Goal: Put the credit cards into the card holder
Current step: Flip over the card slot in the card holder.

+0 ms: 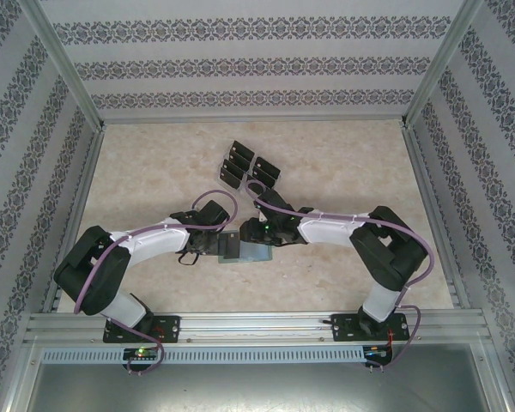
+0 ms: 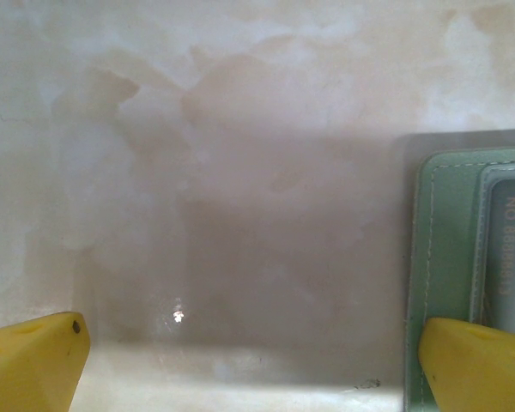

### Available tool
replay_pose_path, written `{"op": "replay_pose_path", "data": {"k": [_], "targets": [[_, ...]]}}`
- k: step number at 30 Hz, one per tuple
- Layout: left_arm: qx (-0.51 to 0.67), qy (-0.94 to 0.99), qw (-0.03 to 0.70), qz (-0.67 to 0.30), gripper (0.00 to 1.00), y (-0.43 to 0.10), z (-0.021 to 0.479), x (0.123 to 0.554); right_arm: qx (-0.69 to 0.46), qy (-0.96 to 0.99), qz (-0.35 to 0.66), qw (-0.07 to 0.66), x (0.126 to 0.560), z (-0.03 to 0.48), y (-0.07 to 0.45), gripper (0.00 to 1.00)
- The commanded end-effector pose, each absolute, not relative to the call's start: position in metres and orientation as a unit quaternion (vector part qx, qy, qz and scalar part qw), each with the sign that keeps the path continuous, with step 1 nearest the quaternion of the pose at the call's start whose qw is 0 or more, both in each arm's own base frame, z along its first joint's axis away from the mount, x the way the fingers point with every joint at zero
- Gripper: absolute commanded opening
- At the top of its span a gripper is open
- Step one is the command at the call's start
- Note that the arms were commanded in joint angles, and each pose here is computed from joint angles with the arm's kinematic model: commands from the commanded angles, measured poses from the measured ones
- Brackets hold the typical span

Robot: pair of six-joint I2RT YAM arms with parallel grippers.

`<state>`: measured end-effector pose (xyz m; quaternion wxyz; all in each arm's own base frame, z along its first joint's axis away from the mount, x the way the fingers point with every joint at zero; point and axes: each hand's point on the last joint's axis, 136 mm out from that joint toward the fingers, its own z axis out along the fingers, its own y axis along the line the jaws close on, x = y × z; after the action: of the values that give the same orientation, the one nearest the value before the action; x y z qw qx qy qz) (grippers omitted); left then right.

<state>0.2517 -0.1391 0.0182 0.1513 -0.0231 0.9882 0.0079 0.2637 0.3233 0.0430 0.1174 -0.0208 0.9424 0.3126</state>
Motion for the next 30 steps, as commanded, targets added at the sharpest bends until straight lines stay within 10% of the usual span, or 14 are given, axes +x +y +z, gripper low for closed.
{"op": "replay_pose_path", "data": {"k": [1, 30], "targets": [[-0.026, 0.987, 0.156, -0.002, 1.00, -0.140, 0.018, 0.254, -0.019, 0.941, 0.315, 0.124, 0.260, 0.055, 0.321, 0.46], [-0.112, 0.970, 0.214, -0.017, 1.00, -0.087, 0.070, 0.255, -0.051, 0.926, 0.360, 0.104, 0.255, 0.068, 0.388, 0.46]]}}
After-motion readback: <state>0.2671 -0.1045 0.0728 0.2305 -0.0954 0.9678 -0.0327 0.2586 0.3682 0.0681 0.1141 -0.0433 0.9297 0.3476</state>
